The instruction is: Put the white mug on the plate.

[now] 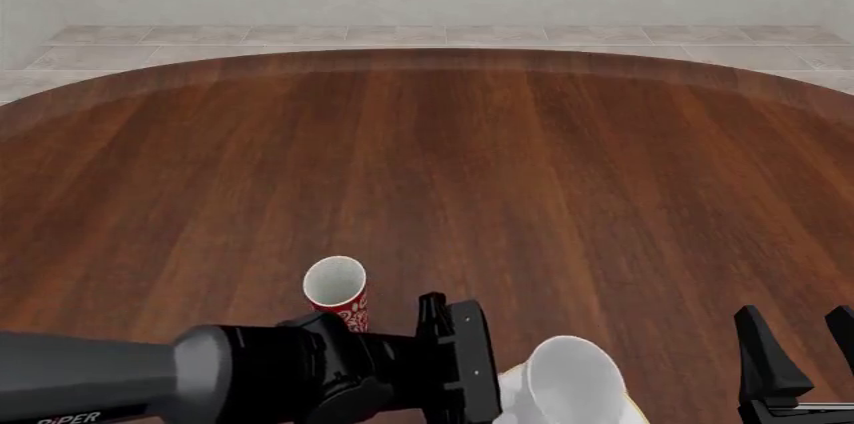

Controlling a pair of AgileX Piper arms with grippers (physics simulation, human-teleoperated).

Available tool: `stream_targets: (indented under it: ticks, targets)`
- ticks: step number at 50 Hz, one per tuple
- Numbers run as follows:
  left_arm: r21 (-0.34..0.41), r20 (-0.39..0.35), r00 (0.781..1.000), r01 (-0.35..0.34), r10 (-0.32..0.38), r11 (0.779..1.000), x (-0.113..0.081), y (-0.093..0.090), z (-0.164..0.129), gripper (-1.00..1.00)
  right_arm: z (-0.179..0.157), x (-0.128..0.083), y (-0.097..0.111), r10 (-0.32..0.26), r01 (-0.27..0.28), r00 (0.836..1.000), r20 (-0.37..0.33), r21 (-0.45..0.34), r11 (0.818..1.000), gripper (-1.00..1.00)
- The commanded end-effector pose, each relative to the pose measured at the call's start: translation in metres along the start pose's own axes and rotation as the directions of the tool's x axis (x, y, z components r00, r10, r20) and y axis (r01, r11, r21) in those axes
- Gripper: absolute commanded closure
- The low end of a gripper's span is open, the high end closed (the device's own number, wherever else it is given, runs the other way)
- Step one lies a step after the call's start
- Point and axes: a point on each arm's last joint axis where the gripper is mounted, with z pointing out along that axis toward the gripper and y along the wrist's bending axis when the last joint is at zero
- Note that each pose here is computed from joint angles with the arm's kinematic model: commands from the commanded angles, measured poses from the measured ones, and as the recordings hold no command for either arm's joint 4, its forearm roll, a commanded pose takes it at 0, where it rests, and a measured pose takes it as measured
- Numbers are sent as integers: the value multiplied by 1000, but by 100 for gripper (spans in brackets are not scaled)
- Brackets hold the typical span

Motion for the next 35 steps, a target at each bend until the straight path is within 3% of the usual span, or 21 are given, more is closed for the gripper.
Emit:
stream_targets:
  ticks: [1,35]
  targets:
    - [-4,-1,1000,2,-2,1000,0,2,-2,-100,0,0,0,0,0,1000,0,-2,1000,-100]
    - [-5,-2,1000,-10,10,1000,-3,4,-17,-100,0,0,0,0,0,1000,0,-2,1000,-100]
